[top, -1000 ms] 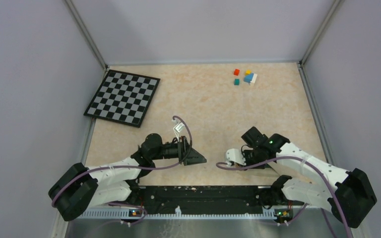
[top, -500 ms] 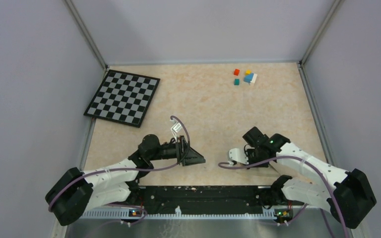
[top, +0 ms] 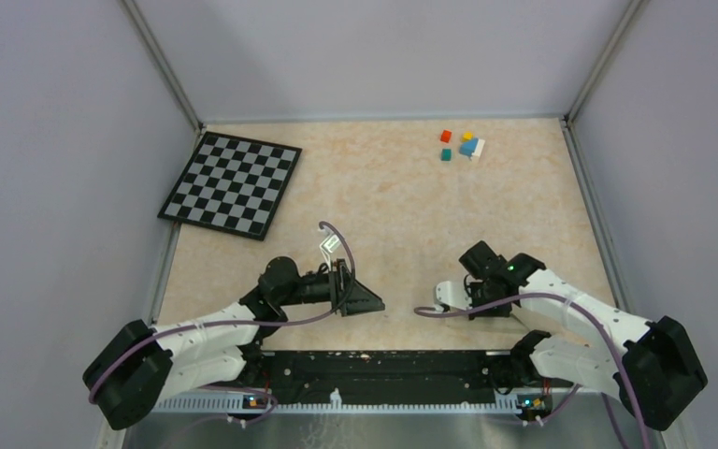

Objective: Fold the napkin into a case and place the utensils inside
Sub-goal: Insert the spoon into the folded napkin.

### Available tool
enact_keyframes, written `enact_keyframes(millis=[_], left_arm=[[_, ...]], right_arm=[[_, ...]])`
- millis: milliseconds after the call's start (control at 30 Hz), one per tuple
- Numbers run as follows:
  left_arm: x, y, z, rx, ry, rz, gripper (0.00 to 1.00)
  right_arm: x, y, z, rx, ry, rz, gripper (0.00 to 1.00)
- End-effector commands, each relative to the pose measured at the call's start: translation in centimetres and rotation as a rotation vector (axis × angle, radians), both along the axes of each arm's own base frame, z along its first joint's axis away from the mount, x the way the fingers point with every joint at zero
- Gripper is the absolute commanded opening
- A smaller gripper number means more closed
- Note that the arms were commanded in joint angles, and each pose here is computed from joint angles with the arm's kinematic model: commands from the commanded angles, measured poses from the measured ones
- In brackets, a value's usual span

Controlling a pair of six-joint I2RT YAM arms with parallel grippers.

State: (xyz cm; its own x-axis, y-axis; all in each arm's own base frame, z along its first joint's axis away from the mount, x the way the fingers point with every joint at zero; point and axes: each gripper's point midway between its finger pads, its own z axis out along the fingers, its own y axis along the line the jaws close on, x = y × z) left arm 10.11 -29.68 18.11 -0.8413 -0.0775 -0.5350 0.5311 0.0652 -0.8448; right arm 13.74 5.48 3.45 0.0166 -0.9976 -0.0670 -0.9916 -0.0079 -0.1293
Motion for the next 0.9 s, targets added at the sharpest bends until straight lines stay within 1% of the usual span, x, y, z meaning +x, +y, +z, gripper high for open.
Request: enact_keyframes(millis=[0, 433, 533, 667, 700, 833, 867], left_arm=[[-0.4, 0.2, 0.9, -0.039, -0.037, -0.008, 0.58], [-0.4, 0.2, 0.5, -0.037, -0.025, -0.004, 0.58], [-0.4, 0.2, 0.6, -0.037, -0.023, -0.004, 0.59], [-0.4, 0.3, 0.6, -0.034, -0.014, 0.001, 0.63], [-0.4, 0.4, 0.6, -0.03, -0.012, 0.004, 0.64], [-0.2, 0.7, 0.3, 0.004, -0.001, 0.03, 0.7], [-0.2, 0.8, -0.1, 0.031, 0.021, 0.041, 0.71]], right_arm=[[1.1, 0.1, 0.3, 0.009, -0.046, -0.028, 0.0], [3.3, 1.9, 0.9, 0.076, -0.112, -0.078, 0.01], [3.3, 1.7, 0.8, 0.068, -0.12, -0.083, 0.13], [3.2, 1.5, 1.2, 0.077, -0.138, -0.084, 0.37], [3.0, 1.5, 1.4, 0.085, -0.136, -0.081, 0.41], [2.6, 2.2, 2.8, 0.146, -0.143, -0.086, 0.48], [2.3, 2.6, 3.4, 0.176, -0.14, -0.083, 0.49]])
